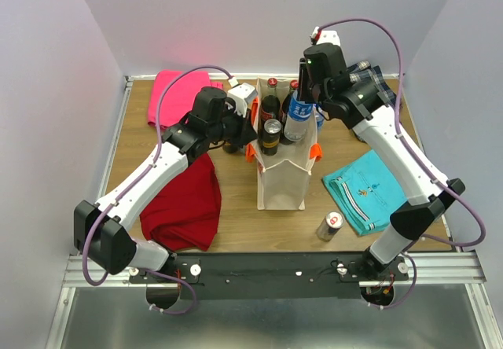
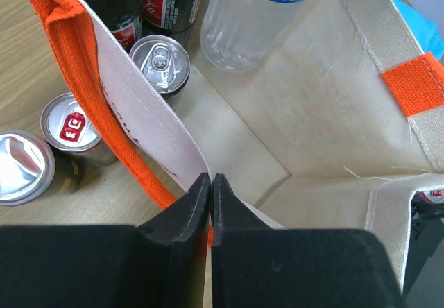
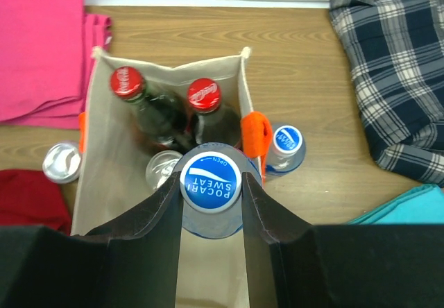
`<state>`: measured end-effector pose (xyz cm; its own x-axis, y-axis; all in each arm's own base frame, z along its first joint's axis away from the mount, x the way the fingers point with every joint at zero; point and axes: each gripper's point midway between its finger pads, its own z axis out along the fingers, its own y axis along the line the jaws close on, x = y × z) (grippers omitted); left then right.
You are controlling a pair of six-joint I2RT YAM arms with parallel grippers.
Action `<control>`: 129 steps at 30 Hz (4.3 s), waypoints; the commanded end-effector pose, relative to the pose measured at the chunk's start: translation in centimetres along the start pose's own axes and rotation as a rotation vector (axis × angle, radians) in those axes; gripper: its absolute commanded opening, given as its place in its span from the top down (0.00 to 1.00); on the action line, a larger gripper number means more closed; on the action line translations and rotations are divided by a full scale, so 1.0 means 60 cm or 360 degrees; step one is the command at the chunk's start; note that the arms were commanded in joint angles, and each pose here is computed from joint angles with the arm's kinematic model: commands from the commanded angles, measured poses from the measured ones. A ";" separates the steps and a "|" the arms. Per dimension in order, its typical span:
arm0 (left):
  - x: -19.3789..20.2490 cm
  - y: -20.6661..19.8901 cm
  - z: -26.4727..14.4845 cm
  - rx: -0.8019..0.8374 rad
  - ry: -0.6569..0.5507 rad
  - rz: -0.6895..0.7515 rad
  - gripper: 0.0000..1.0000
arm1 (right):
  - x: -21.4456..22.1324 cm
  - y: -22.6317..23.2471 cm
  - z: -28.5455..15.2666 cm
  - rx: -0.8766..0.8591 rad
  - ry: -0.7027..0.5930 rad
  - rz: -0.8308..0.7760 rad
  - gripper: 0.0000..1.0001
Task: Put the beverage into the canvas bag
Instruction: Place the drink in the canvas bag.
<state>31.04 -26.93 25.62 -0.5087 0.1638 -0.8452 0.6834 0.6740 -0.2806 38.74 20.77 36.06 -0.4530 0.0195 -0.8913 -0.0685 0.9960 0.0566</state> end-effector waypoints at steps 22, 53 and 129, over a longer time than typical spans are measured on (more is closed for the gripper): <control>-0.019 0.005 0.010 -0.0026 -0.0010 0.0025 0.86 | -0.039 -0.005 0.032 0.0067 -0.0423 0.0164 0.99; 0.000 0.007 0.016 -0.0016 0.0029 0.0023 0.86 | 0.088 0.027 0.101 -0.0006 -0.0297 0.0195 0.99; -0.010 0.016 -0.011 -0.0113 -0.0017 0.0036 0.71 | 0.074 0.017 0.051 0.0036 -0.0066 0.0216 0.37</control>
<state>31.59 -26.78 25.22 -0.5029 0.1809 -0.8452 0.6792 0.6875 -0.2570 41.13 22.97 27.69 -0.4143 0.1357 -0.9000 0.0113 0.9895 0.1440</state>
